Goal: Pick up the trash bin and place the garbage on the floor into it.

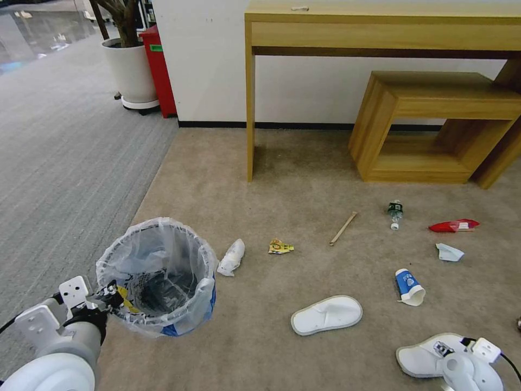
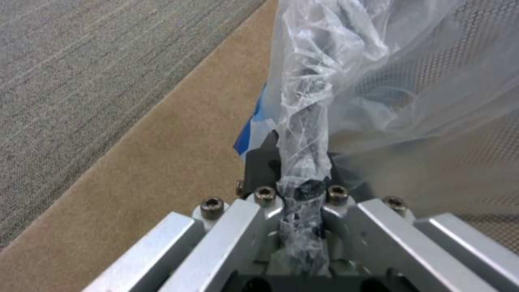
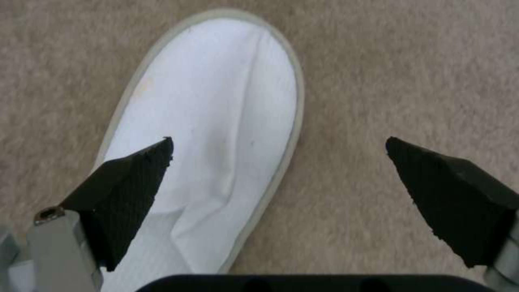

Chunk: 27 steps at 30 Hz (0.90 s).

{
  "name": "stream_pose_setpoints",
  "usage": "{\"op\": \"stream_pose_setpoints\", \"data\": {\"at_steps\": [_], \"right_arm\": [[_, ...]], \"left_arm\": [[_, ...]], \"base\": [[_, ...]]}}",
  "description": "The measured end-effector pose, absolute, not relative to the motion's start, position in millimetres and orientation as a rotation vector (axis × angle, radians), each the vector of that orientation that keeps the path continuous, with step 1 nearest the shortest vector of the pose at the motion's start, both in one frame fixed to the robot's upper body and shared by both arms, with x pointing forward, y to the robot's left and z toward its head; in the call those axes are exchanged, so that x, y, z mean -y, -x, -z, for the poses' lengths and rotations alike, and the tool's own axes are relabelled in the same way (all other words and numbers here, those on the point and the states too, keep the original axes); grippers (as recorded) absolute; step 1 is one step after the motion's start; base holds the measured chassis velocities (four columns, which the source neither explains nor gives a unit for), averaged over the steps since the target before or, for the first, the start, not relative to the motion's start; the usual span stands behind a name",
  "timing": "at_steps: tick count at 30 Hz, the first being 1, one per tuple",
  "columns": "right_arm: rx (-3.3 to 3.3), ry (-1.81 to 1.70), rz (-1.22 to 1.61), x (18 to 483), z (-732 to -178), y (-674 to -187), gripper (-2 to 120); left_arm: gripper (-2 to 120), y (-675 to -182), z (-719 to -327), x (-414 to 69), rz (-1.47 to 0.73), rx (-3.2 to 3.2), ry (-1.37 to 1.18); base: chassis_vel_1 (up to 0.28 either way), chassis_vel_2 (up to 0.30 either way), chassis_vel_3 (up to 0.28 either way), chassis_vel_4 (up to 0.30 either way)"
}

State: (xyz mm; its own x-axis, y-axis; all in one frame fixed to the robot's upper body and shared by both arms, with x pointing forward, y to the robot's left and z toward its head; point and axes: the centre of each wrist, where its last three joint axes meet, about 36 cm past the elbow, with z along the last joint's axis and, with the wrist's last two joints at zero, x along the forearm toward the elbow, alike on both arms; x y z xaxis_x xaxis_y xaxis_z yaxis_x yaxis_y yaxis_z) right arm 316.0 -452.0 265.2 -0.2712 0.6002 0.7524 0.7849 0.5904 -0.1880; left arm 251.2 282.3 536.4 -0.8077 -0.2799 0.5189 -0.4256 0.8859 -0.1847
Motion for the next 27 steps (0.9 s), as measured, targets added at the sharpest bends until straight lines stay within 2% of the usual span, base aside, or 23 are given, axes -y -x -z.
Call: {"op": "stream_pose_setpoints", "data": {"at_steps": [8,27], "right_arm": [[2.008,1.067,0.296,458,-263,-319,100],[2.000,0.944,0.451,423,-245,-338,100]], "left_arm": [[1,-250,-537,-282,-0.401,2.561,-0.510],[1,-248,-537,-282,-0.378,2.560,-0.519]], "base": [[0.000,0.000,0.000,0.000],[0.000,0.000,0.000,0.000]]}}
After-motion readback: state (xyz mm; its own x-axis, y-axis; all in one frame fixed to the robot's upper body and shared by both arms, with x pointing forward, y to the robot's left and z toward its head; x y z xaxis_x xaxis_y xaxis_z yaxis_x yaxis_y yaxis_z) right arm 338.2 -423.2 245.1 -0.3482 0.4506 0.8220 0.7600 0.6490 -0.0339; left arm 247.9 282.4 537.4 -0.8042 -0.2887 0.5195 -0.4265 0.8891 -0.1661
